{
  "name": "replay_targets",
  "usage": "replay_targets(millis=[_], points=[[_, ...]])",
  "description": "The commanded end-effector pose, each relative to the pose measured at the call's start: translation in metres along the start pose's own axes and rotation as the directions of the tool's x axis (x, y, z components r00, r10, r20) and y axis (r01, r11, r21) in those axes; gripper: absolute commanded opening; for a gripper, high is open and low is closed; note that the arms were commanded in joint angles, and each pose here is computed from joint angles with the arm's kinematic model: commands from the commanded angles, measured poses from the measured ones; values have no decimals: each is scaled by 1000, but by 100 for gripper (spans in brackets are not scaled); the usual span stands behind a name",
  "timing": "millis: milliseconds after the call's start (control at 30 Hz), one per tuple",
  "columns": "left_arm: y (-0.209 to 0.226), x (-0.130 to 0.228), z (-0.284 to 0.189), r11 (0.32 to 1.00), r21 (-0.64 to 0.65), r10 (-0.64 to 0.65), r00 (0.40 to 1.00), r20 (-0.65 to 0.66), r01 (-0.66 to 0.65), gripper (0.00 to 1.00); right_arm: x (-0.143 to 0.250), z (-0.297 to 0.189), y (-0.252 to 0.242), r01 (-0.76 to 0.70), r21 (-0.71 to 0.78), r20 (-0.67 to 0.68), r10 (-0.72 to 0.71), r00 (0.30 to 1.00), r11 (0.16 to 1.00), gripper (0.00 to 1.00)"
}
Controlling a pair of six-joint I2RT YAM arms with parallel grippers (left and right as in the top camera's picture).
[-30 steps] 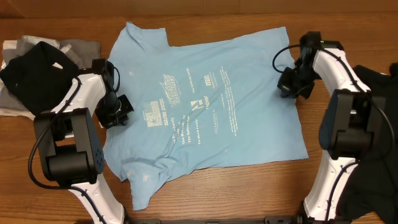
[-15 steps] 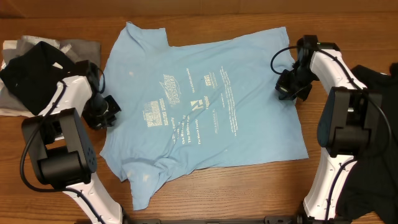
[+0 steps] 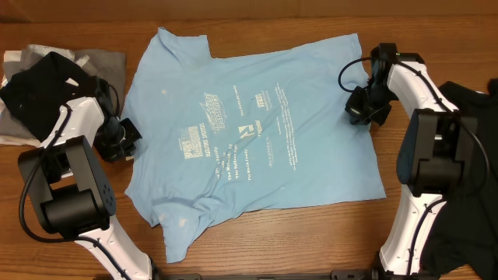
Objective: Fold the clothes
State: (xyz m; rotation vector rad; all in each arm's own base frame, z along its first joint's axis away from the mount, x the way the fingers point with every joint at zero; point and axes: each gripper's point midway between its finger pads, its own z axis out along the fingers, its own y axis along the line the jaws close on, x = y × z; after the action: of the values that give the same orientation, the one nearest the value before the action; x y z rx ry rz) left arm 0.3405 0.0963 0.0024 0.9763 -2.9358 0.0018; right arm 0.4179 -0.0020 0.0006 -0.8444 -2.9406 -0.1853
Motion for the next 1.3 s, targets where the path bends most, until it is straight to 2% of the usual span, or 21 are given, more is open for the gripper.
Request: replay_targets(millis=[0,200,333,533,767,1100,1267], points=[[-10,-10,-19,998,42,46,999,28,-47,4,-8,14,-17,-21,85,20,20,1000,996,6],[-38,-21,-86,987,96,112,975,190,-132,4,-8,14,-17,-21,85,21,20,1000,996,8],[-64,-9,-102,969,108,191,953,234,-221,4,-9,14,-16,-21,81,27,19,999,996,9],[-91,17,-62,947,187,248,964,93,-261,4,-11,14,-16,-20,78,32,18,999,997,9],[-92,29,-19,954,161,262,965,-33,-253,4,-9,14,-16,-21,82,26,18,999,996,9],[-78,30,13,966,77,255,962,-97,-248,4,-9,14,-16,-21,82,27,18,999,996,9],[-54,18,20,972,-75,217,974,-71,-222,4,-10,14,-17,-21,88,30,18,999,996,9]])
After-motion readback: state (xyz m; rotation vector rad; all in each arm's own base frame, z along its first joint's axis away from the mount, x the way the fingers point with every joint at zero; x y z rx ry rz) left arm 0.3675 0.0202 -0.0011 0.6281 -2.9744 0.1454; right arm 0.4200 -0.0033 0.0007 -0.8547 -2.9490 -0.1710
